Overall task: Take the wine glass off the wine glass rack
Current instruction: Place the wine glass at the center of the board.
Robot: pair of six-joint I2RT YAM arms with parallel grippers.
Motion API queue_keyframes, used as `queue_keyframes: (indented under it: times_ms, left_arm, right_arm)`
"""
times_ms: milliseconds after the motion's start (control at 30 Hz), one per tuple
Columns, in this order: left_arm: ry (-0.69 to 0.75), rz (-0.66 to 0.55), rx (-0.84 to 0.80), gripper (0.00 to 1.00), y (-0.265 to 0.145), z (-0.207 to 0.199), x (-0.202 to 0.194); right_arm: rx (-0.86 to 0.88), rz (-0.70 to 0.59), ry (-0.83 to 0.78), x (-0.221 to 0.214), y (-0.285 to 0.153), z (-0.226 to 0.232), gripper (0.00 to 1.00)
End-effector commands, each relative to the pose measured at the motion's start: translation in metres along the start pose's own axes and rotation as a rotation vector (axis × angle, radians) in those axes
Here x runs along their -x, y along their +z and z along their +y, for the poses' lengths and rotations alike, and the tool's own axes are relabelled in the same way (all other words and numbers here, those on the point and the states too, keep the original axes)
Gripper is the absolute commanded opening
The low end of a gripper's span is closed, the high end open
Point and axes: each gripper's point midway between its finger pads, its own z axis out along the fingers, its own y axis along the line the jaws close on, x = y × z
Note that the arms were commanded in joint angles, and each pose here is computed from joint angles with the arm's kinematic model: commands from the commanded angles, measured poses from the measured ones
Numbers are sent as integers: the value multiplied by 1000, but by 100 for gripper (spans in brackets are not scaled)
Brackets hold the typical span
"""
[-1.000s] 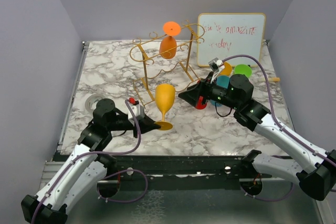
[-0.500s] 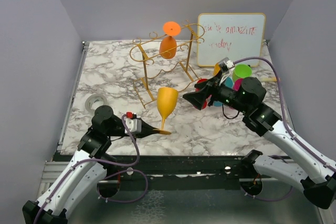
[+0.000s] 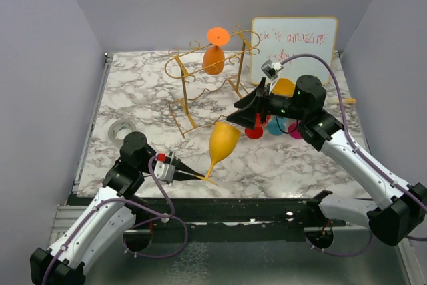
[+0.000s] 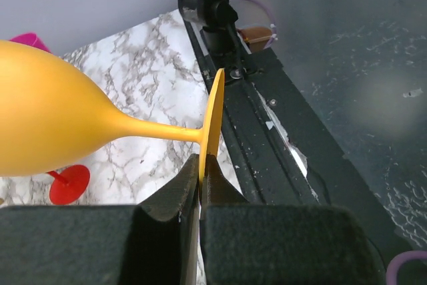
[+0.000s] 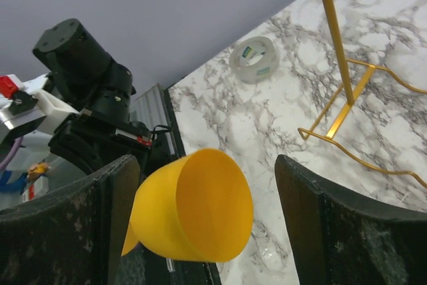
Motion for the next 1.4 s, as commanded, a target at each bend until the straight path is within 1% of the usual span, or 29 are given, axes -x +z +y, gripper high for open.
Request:
queue_keyframes:
  times_ms: [0, 100, 300, 433, 500, 567, 633, 867, 933, 1033, 1267, 1367]
  left_arm:
    - [101, -49, -99, 0, 1, -14, 11]
    - [111, -47, -90, 0, 1, -13, 12]
    - [114, -33, -62, 0, 1, -9, 9]
    - [100, -20, -37, 0, 0, -5, 7]
    - [94, -11, -23, 0, 0, -2, 4]
    - [88, -14, -31, 0, 0, -3, 4]
    - [74, -13, -35, 0, 1, -3, 1]
    - [67, 5, -4, 0, 0, 2, -5]
    - [59, 8, -2, 0, 1, 2, -6]
    - [34, 13, 0, 0, 1, 4, -9]
    - [31, 25, 22, 0, 0, 8, -12]
    - [29, 29, 32, 0, 0, 9, -14]
  right_arm:
    - [174, 68, -53, 7, -1, 28, 86]
    - [143, 114, -21, 1, 2, 19, 78]
    - [234, 196, -12, -10, 4, 25, 75]
    - [226, 227, 55, -18, 10, 19, 67]
    - [294, 227, 52, -16, 11, 26, 66]
    - [367, 253, 62, -16, 10, 35, 66]
    - [399, 284, 91, -16, 10, 39, 66]
    - [419, 339, 154, -28, 7, 38, 66]
    - [383, 356, 183, -33, 9, 33, 66]
    - [283, 378, 206, -35, 13, 19, 64]
    - [373, 392, 243, -38, 11, 29, 60]
    - [384, 393, 245, -37, 11, 30, 60]
